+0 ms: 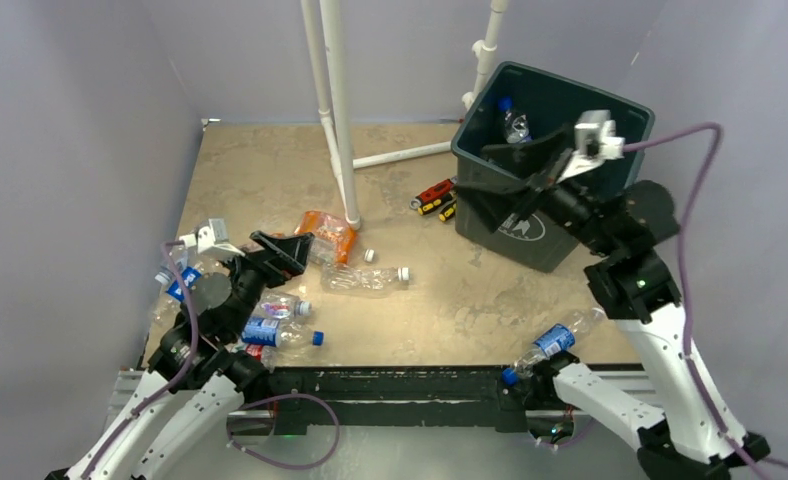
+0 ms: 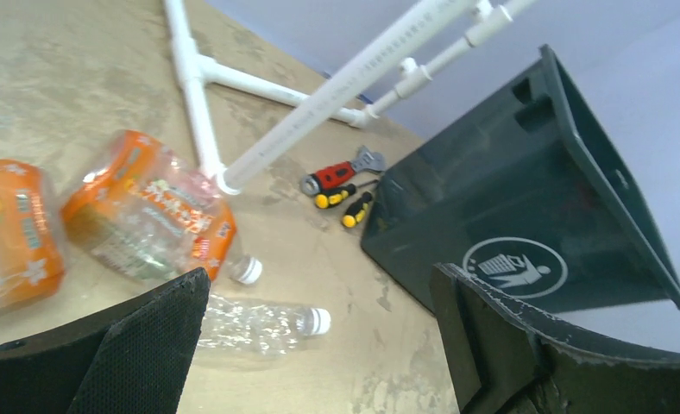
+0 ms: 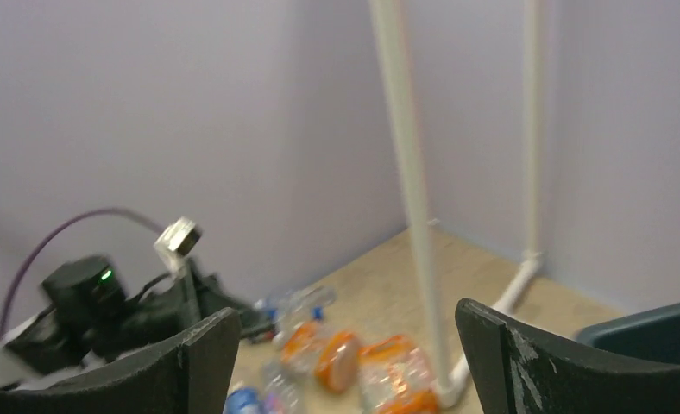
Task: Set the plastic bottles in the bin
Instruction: Place the plastic bottle in the trash bin, then pick up the plastic bottle at the center of the board.
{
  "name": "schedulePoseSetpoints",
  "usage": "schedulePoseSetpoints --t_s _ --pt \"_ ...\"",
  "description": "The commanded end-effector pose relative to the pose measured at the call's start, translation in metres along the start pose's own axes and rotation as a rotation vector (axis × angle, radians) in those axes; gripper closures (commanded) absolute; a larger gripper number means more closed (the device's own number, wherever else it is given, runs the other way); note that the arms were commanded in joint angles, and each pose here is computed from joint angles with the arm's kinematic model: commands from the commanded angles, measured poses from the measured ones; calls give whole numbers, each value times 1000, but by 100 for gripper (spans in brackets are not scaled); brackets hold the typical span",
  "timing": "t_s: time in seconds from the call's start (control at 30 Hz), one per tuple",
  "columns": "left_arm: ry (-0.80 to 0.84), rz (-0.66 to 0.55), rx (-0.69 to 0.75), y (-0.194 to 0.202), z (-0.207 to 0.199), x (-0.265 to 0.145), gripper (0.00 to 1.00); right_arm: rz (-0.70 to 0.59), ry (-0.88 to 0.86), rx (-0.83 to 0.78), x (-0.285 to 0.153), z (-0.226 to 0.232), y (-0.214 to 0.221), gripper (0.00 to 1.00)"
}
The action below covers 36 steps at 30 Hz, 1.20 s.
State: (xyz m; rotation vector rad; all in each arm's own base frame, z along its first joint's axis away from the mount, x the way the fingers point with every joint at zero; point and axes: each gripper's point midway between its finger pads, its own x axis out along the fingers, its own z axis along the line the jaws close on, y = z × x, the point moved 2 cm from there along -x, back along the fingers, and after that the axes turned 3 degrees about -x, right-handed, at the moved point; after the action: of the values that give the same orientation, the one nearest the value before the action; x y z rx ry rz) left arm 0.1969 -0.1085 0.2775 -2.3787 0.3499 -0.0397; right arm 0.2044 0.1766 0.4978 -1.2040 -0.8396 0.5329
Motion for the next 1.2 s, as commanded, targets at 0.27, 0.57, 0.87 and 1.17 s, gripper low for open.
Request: schedulePoseSetpoints --t_s 0.27,0.57,0.87,1.17 --pt "-470 -97 66 -23 70 -22 1 285 57 77 27 81 165 1" --pt "-546 -18 82 5 91 -13 1 379 82 243 14 84 272 1" --pt "-446 196 117 56 85 14 3 415 264 253 -4 53 329 1" --pt "-337 297 10 103 86 33 9 498 381 116 14 22 371 2"
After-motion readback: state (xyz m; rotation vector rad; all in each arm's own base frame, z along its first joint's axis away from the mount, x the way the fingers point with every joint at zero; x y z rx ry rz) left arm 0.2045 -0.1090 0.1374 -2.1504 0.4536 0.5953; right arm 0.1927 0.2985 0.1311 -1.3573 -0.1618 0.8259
